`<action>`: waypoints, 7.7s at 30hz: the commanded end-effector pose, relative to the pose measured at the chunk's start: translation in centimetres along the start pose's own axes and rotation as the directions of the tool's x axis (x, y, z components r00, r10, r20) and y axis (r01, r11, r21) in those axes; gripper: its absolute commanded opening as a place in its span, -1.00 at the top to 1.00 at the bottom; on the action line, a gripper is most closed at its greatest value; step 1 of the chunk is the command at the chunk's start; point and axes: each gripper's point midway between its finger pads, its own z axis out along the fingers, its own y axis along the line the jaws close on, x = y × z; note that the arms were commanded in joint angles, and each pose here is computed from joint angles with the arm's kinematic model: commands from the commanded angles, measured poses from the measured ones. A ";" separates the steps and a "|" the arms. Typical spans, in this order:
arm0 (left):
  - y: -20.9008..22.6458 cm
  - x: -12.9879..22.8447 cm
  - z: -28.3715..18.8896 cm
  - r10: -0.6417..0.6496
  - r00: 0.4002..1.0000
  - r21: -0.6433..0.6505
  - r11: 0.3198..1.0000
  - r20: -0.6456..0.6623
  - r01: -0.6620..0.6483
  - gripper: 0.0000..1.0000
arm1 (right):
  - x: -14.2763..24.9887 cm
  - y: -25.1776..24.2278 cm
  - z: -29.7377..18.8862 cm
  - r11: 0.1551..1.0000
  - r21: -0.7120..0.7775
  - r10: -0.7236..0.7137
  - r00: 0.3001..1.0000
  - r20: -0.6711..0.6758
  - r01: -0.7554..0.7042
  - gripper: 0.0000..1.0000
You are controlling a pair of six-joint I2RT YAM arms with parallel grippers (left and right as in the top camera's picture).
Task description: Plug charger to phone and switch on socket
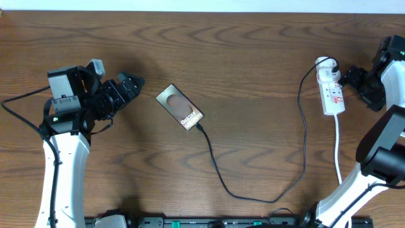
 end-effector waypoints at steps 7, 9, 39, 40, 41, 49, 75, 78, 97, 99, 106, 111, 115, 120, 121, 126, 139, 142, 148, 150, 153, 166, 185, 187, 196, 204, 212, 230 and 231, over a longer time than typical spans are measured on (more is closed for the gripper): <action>0.3 0.1 0.0 0.020 1.000 -0.014 1.000 0.001 -0.020 -0.95 | 0.0 0.7 2.2 1.000 -0.024 0.014 1.000 -0.021 -0.015 -0.99; 0.3 0.1 0.0 0.021 1.000 -0.014 1.000 0.002 -0.021 -0.95 | -0.3 0.8 2.3 0.999 -0.030 0.014 1.000 -0.010 -0.015 -0.99; 0.3 0.1 0.0 0.021 1.000 -0.014 1.000 0.002 -0.021 -0.95 | -0.5 3.3 4.7 0.996 -0.089 -0.002 1.000 -0.006 0.001 -0.98; 0.3 0.1 0.0 0.021 1.000 -0.014 1.000 0.002 -0.021 -0.95 | -0.5 3.3 4.7 0.996 -0.090 -0.001 1.000 -0.005 0.001 -0.99; 0.3 0.1 0.0 0.021 1.000 -0.014 1.000 0.002 -0.021 -0.95 | -0.5 3.3 4.7 0.996 -0.091 -0.001 1.000 -0.003 0.001 -0.99; 0.3 0.1 0.0 0.021 1.000 -0.014 1.000 0.002 -0.021 -0.95 | -0.3 4.3 4.7 0.991 -0.132 -0.005 1.000 -0.014 0.003 -0.98; 0.3 0.1 0.0 0.021 1.000 -0.014 1.000 0.002 -0.021 -0.95 | 4.0 4.8 7.0 0.983 -0.185 -0.017 0.992 -0.128 -0.007 -0.99; 0.3 0.1 0.0 0.021 1.000 -0.014 1.000 0.002 -0.021 -0.95 | 4.2 5.0 7.0 0.983 -0.186 -0.028 0.991 -0.132 0.003 -0.98; 0.3 0.1 0.0 0.020 1.000 -0.014 1.000 0.001 -0.020 -0.95 | 6.0 5.4 6.1 0.984 -0.172 -0.068 0.981 -0.182 0.036 -0.99; 0.4 0.1 0.0 0.019 1.000 -0.016 1.000 -0.001 -0.019 -0.95 | 5.7 5.1 5.0 0.986 -0.159 -0.069 0.984 -0.166 0.043 -0.99; 1.9 0.5 0.0 -0.007 1.000 -0.097 0.995 -0.001 0.007 -0.96 | 3.5 4.1 -3.4 0.986 -0.154 -0.059 0.998 -0.002 0.058 -0.98; 2.2 1.0 -0.1 -0.022 1.000 -0.108 0.994 -0.019 0.020 -0.96 | 3.6 3.5 -10.7 0.977 -0.200 -0.057 0.992 0.115 0.079 -0.98; 2.4 1.4 -0.1 -0.033 0.999 -0.116 0.993 -0.032 0.029 -0.96 | 5.1 2.9 -16.5 0.964 -0.232 -0.081 0.977 0.200 0.127 -0.97; 2.8 2.2 -0.2 -0.046 0.997 -0.132 0.990 -0.061 0.038 -0.96 | 8.2 2.7 -21.2 0.945 -0.258 -0.134 0.957 0.258 0.202 -0.85; 2.8 2.3 -0.3 -0.043 0.997 -0.135 0.990 -0.069 0.033 -0.96 | 8.8 2.8 -21.9 0.939 -0.266 -0.146 0.953 0.265 0.218 -0.75; 3.2 3.5 -0.6 -0.005 0.993 -0.148 0.989 -0.117 -0.012 -0.80 | 12.0 4.2 -24.6 0.883 -0.325 -0.245 0.922 0.300 0.340 0.98; 1.8 6.6 -6.2 0.183 0.979 -0.216 0.956 -0.090 -0.198 0.86 | 21.1 8.8 -26.0 0.702 -0.354 -0.541 0.786 0.300 0.618 0.97; -0.1 7.9 -8.0 0.295 0.954 -0.180 0.937 -0.057 -0.300 0.86 | 22.6 9.4 -25.6 0.673 -0.345 -0.558 0.755 0.344 0.655 0.97; -3.5 10.7 -10.8 0.464 0.885 -0.077 0.884 0.035 -0.460 0.85 | 25.4 9.6 -24.3 0.606 -0.389 -0.535 0.718 0.446 0.694 0.97; -4.1 11.3 -11.4 0.489 0.871 -0.057 0.872 0.057 -0.486 0.86 | 25.9 9.1 -23.9 0.601 -0.398 -0.521 0.718 0.461 0.693 0.97; -4.4 11.5 -11.9 0.501 0.862 -0.048 0.865 0.078 -0.499 0.17 | 26.6 8.2 -23.0 0.616 -0.409 -0.507 0.736 0.448 0.673 -0.67; -4.4 11.5 -11.8 0.499 0.863 -0.049 0.866 0.072 -0.497 -0.95 | 27.3 7.4 -21.6 0.638 -0.400 -0.530 0.752 0.391 0.658 -0.99; -3.5 9.3 -15.1 0.768 0.570 -0.297 0.640 0.293 -0.709 -0.96 | 27.3 7.5 -21.5 0.639 -0.399 -0.532 0.753 0.388 0.658 -0.99; -3.0 9.1 -14.9 0.819 0.453 -0.351 0.565 0.353 -0.747 -0.96 | 27.3 7.5 -21.5 0.639 -0.399 -0.532 0.753 0.388 0.658 -0.99; -0.3 8.4 -10.6 0.803 0.322 -0.389 0.542 0.502 -0.745 -0.96 | 27.3 7.5 -21.4 0.640 -0.398 -0.533 0.753 0.386 0.657 -0.99; 2.7 9.2 -7.1 0.783 0.361 -0.361 0.573 0.507 -0.736 -0.96 | 27.3 7.5 -21.4 0.639 -0.398 -0.533 0.753 0.386 0.658 -0.99; 5.0 9.8 -4.4 0.723 0.436 -0.308 0.648 0.536 -0.697 -0.95 | 27.3 7.5 -21.4 0.640 -0.398 -0.533 0.753 0.386 0.657 -0.99; 5.7 9.8 -4.1 0.724 0.450 -0.320 0.656 0.523 -0.683 -0.96 | 27.3 7.5 -21.4 0.640 -0.398 -0.533 0.753 0.386 0.657 -0.98; 5.7 9.8 -4.1 0.724 0.450 -0.319 0.656 0.523 -0.684 -0.95 | 27.3 7.5 -21.4 0.640 -0.398 -0.533 0.753 0.386 0.657 -0.99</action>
